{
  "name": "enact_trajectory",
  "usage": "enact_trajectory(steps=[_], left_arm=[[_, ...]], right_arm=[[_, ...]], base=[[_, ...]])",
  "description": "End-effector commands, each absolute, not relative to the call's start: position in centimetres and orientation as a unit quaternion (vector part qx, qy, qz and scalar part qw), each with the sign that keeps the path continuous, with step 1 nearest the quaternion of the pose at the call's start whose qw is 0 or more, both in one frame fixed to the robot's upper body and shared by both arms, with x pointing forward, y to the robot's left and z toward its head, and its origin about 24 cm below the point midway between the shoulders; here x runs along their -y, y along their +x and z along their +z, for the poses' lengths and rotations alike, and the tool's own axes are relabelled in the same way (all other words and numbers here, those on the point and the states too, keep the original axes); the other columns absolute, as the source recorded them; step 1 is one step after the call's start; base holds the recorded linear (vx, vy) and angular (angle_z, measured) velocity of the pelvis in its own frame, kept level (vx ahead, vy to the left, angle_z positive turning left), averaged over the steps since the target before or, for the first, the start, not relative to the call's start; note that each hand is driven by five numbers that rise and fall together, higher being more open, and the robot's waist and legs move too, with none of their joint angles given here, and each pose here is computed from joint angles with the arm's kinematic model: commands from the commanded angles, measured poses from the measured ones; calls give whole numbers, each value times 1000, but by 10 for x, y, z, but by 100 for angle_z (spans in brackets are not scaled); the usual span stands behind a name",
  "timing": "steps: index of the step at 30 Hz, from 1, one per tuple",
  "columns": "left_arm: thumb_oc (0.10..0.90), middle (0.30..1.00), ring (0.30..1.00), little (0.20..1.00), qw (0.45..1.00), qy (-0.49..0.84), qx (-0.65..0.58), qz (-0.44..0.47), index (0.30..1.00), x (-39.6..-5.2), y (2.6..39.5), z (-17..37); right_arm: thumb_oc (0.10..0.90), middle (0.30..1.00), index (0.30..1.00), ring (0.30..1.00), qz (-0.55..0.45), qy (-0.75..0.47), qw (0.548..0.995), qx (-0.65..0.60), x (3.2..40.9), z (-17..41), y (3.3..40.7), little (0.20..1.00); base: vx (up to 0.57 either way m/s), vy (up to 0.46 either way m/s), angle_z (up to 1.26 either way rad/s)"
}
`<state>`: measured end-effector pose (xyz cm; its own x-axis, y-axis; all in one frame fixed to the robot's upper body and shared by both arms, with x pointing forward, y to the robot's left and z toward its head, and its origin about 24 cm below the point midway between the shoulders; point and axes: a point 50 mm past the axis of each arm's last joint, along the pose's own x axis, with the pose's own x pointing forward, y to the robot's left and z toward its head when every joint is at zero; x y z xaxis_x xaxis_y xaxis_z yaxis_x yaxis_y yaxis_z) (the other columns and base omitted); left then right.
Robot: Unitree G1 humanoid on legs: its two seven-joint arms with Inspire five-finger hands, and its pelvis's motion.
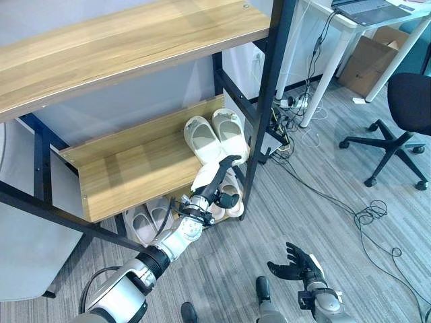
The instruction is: Arrange the slippers neatly on the shoe rack.
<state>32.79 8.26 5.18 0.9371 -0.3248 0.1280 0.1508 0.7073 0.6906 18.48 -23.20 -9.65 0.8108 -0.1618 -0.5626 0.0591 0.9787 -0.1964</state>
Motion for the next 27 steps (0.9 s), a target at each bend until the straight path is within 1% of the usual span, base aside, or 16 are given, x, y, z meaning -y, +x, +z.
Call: enact_trajectory(steps=[1, 6, 13, 17, 20, 24, 27], left_arm=[[800, 900, 900, 900, 924, 335, 174, -53, 900, -99, 355, 93], [800, 900, 900, 900, 926, 327, 183, -57, 900, -97, 354, 97], [800, 900, 900, 900, 925, 311, 202, -82, 900, -81, 353, 106], [800, 900, 900, 900, 926, 305, 204, -94, 900, -78, 351, 108], [800, 900, 900, 900, 931, 292, 187, -112, 900, -79, 346, 100], [800, 900, 900, 900, 925, 320, 149, -138, 900, -88, 334, 76], [800, 900, 900, 900, 930, 313, 127, -142, 900, -91, 329, 65]], right_arm=[[800, 900, 900, 900, -67, -85, 963, -245, 238, -80, 202, 900], [800, 900, 900, 900, -67, -83, 963, -246, 238, -81, 201, 900], [800, 900, 900, 900, -64, -81, 963, -249, 237, -81, 200, 900], [800, 900, 900, 900, -65, -81, 963, -248, 237, -81, 201, 900], [800, 900, 900, 900, -70, -76, 963, -249, 237, -81, 201, 900], [800, 900, 900, 900, -84, -66, 968, -229, 237, -73, 206, 900], [800, 900, 900, 900, -83, -63, 969, -225, 235, -72, 207, 900]], base=[[0, 0, 0], [0, 0, 0], [0, 0, 0], [0, 0, 0], [0, 0, 0], [0, 0, 0], [0, 0, 0]])
